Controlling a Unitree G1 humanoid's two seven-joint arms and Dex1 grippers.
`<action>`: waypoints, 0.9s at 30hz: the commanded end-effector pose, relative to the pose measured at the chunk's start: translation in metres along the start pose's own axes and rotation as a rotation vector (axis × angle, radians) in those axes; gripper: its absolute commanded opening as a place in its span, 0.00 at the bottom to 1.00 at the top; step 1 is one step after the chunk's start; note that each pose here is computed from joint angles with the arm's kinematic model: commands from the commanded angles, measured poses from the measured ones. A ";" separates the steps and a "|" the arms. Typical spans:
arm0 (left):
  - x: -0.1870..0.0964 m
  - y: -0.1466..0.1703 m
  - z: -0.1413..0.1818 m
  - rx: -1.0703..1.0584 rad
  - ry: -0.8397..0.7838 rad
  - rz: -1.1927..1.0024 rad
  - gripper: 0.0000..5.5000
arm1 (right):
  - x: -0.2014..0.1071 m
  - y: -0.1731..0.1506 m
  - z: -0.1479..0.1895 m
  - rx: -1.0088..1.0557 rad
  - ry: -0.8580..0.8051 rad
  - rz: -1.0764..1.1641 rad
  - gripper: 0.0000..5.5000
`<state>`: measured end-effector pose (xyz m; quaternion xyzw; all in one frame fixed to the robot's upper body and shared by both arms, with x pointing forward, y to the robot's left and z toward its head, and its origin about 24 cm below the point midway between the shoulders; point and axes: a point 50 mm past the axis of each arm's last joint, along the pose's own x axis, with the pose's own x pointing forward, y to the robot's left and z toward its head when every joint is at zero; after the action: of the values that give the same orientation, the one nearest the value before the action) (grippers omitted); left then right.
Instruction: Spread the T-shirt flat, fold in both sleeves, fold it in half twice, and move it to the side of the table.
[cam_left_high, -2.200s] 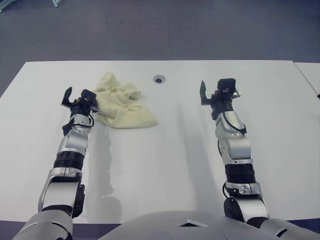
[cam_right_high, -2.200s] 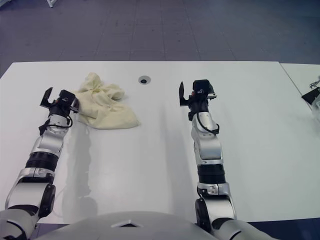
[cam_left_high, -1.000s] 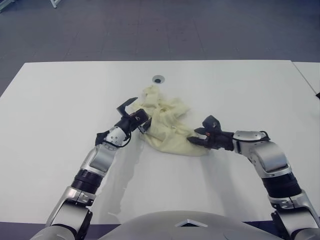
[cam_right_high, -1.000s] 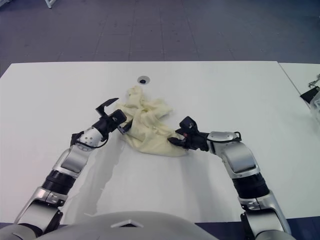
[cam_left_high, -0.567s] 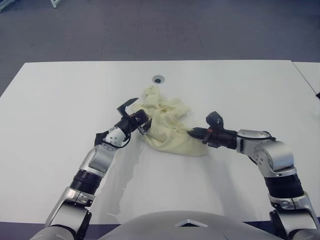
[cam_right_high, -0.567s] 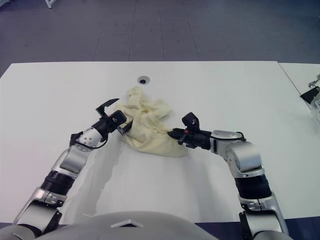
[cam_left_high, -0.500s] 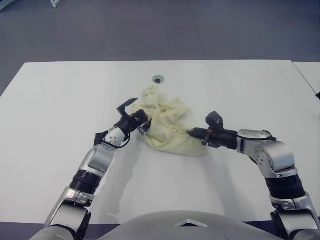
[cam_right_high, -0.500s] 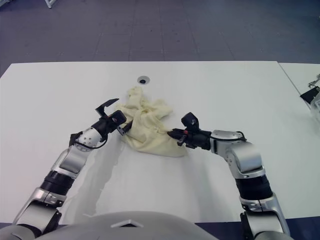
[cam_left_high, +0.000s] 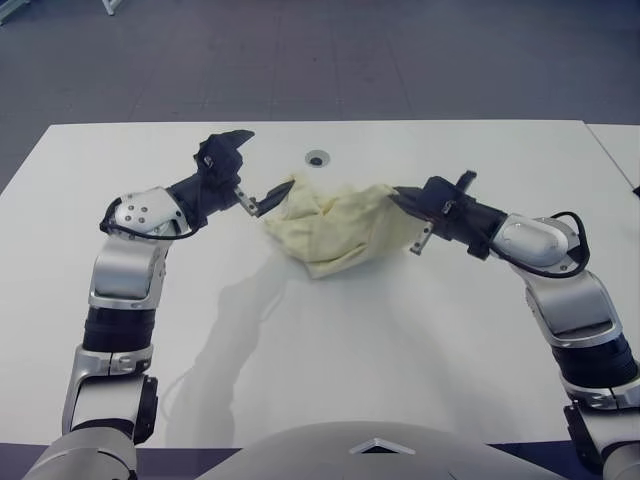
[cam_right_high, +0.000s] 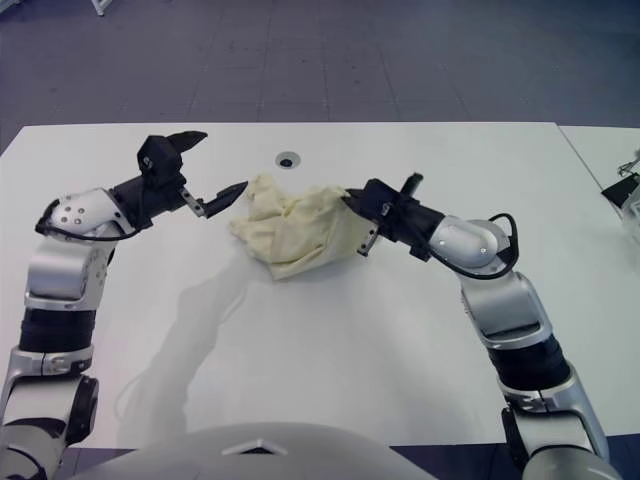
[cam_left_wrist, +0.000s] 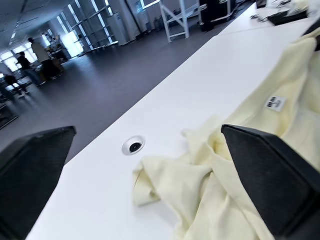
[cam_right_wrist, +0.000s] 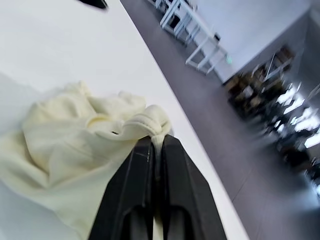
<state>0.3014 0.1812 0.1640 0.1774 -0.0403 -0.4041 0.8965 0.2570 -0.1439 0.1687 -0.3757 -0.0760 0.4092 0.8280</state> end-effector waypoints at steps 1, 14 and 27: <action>0.005 -0.004 -0.008 -0.053 0.044 -0.214 0.98 | -0.022 0.046 0.009 -0.321 -0.084 0.344 0.00; 0.022 -0.037 -0.033 0.330 0.200 -0.636 0.98 | -0.037 0.036 -0.055 -0.391 0.090 0.334 0.00; 0.065 -0.066 0.009 0.728 -0.015 -0.973 0.98 | -0.021 0.004 -0.046 -0.420 0.087 0.107 0.00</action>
<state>0.2924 0.0939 0.1410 0.4444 -0.0975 -0.7168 0.5284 0.2572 -0.1850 0.1335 -0.5522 -0.0976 0.4195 0.7139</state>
